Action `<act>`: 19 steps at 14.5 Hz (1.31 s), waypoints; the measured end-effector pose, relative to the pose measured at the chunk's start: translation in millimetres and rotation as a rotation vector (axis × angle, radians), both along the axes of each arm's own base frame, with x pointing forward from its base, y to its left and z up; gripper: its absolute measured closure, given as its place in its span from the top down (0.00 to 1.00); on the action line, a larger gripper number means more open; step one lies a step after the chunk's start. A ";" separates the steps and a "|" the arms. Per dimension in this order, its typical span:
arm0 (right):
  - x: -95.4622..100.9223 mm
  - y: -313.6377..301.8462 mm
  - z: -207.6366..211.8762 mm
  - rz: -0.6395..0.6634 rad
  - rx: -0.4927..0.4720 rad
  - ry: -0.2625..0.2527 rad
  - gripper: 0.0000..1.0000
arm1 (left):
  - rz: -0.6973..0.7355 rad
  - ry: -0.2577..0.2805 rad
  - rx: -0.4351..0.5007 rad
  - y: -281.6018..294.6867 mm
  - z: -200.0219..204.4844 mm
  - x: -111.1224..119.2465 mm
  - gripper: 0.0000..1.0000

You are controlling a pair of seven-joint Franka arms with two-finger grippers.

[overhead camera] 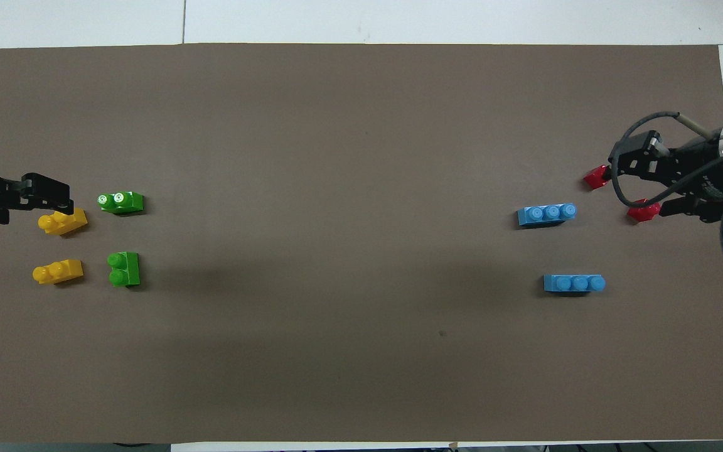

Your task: Remove green block with left arm and hold with right

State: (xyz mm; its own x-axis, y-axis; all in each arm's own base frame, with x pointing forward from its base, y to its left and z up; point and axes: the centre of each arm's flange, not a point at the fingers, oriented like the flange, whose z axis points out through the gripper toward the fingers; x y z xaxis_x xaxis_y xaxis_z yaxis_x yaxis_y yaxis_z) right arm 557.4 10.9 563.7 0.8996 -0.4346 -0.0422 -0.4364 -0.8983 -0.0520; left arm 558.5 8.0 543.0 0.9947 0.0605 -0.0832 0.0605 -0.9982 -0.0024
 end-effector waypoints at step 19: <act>-3.0 -15.8 5.9 0.365 -0.051 -0.022 1.00 | -0.031 -0.037 -0.003 -18.8 43.9 1.4 1.00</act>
State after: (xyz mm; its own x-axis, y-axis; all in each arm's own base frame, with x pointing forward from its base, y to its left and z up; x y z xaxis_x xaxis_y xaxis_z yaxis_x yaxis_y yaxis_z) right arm 554.4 -4.9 569.5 0.9963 -0.0861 -0.0080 -0.0861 -0.9962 -0.0087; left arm 559.9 -10.8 586.8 0.9985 0.0296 -0.0464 0.0298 -0.9996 0.0023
